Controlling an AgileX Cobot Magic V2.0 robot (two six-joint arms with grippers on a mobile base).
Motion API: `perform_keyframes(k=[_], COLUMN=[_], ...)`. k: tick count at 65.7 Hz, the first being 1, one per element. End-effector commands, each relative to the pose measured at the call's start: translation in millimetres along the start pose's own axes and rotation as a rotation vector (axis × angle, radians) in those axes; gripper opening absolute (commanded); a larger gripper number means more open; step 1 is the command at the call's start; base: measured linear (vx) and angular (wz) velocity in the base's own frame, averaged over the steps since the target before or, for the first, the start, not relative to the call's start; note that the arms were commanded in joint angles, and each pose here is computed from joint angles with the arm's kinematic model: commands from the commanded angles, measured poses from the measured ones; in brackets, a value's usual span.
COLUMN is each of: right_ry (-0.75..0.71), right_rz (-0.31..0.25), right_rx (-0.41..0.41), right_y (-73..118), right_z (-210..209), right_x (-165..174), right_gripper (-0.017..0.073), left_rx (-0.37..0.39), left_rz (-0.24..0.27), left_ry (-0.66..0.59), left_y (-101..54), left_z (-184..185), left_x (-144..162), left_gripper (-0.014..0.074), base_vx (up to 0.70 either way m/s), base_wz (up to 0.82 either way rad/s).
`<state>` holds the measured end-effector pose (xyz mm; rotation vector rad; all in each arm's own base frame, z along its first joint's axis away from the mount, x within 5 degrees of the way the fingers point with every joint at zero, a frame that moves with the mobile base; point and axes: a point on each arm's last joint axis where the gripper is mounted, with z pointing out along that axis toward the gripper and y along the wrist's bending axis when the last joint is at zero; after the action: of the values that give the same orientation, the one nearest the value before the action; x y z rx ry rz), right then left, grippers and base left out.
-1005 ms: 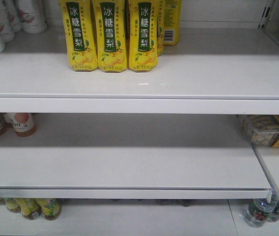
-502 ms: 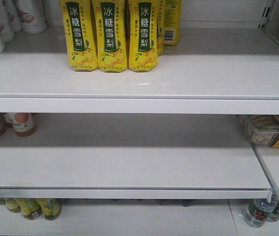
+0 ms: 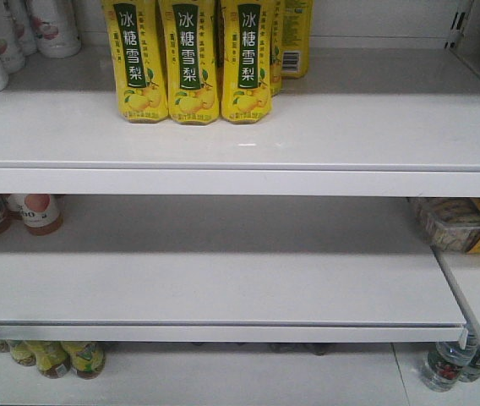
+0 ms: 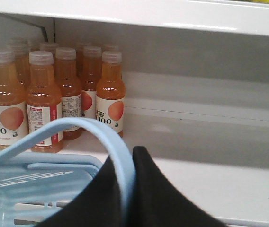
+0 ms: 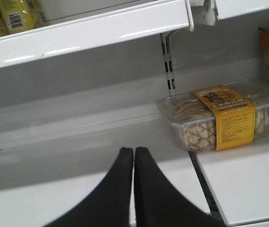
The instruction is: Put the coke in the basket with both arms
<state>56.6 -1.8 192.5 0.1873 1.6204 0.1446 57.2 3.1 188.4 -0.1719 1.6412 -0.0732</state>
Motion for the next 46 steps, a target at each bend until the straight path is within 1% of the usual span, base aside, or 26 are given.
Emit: perform_keyframes(k=[1,6,10,33,38,46], right_ry=[-0.067,-0.055,-0.056,-0.057,-0.057,-0.059], right_rz=[-0.052,-0.114,-0.147,-0.233,-0.232,-0.188], right_rx=[-0.016,-0.01,-0.01,-0.008,-0.008,-0.013], right_y=[1.2,0.8,0.9,0.9,0.9,1.3], right_z=[-0.7,-0.7,-0.7,-0.7,-0.7,-0.7], right_x=[-3.4,-2.3,-2.3,-2.4,-2.4,-2.6], right_gripper=[-0.0006,-0.0006,-0.0006,-0.0006,-0.0006,-0.0006], left_rx=[0.021,0.021,0.021,0.021,0.021,0.021], left_rz=[0.049,0.049,0.049,0.049,0.049,0.049], left_ry=[-0.21,-0.21,-0.21,-0.21,-0.21,-0.21], left_y=[-3.4,-3.4,-3.4,-3.4,-3.4,-3.4], left_z=[-5.4,-5.4,-5.4,-5.4,-5.4,-5.4], left_x=[-25.2,-25.2,-25.2,-25.2,-25.2,-25.2], left_gripper=[-0.0006,-0.0006,-0.0006,-0.0006,-0.0006,-0.0006], base_vx=[0.0,0.0,0.0,0.0,0.0,0.0], base_wz=[0.0,0.0,0.0,0.0,0.0,0.0])
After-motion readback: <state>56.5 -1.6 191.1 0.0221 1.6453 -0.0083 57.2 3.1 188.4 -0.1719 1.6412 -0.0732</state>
